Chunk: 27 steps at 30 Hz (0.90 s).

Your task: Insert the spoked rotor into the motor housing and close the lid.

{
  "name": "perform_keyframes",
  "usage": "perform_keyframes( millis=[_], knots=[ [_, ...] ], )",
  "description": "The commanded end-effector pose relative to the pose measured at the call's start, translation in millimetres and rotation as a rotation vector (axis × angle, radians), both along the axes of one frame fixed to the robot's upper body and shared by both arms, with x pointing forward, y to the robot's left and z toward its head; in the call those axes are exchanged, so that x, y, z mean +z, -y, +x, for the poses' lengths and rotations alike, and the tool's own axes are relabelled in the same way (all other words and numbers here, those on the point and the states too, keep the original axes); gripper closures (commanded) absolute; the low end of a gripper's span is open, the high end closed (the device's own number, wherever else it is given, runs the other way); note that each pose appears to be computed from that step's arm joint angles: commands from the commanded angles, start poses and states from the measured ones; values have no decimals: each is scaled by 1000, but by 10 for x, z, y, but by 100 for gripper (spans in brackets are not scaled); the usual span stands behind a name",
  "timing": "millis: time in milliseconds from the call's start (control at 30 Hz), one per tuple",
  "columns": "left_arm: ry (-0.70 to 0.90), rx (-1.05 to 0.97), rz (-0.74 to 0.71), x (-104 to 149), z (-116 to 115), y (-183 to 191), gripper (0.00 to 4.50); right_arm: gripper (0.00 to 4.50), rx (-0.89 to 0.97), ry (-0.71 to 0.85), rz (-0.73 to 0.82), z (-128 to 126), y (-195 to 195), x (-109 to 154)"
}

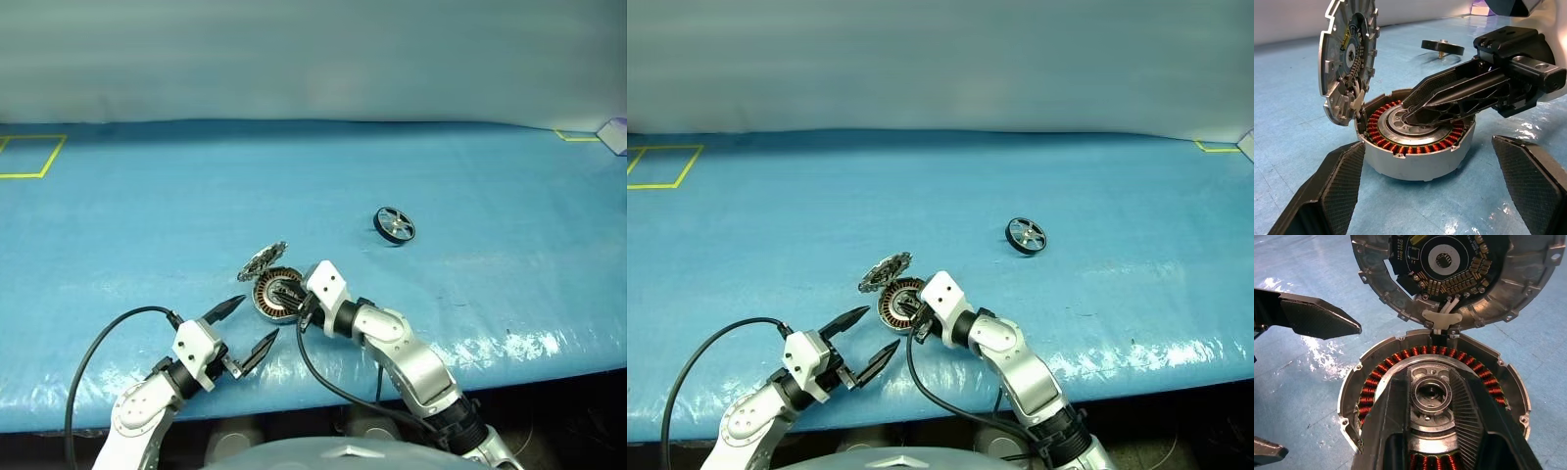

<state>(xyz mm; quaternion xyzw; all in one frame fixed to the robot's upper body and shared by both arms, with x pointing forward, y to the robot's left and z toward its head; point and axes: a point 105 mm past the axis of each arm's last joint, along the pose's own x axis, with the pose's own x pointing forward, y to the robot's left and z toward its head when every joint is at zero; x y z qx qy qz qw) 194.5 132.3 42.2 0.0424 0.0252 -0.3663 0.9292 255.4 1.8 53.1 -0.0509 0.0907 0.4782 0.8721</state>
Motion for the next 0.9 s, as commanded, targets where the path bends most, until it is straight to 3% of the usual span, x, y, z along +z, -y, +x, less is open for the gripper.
perform_keyframes(
  millis=[33,167,267,433,900],
  knots=[
    [7,-3,-14,23,-3,14,0,221,-3,2,41,3,-43,92],
    [4,-1,-15,17,-3,11,0,221,-20,9,107,8,1,280],
    [5,1,-16,15,-2,8,0,287,-34,6,132,-5,51,362],
    [5,-2,-17,11,1,10,0,448,-38,14,84,-50,91,376],
    [2,2,-17,5,6,5,0,448,-8,38,-100,-66,-69,472]
  ],
)
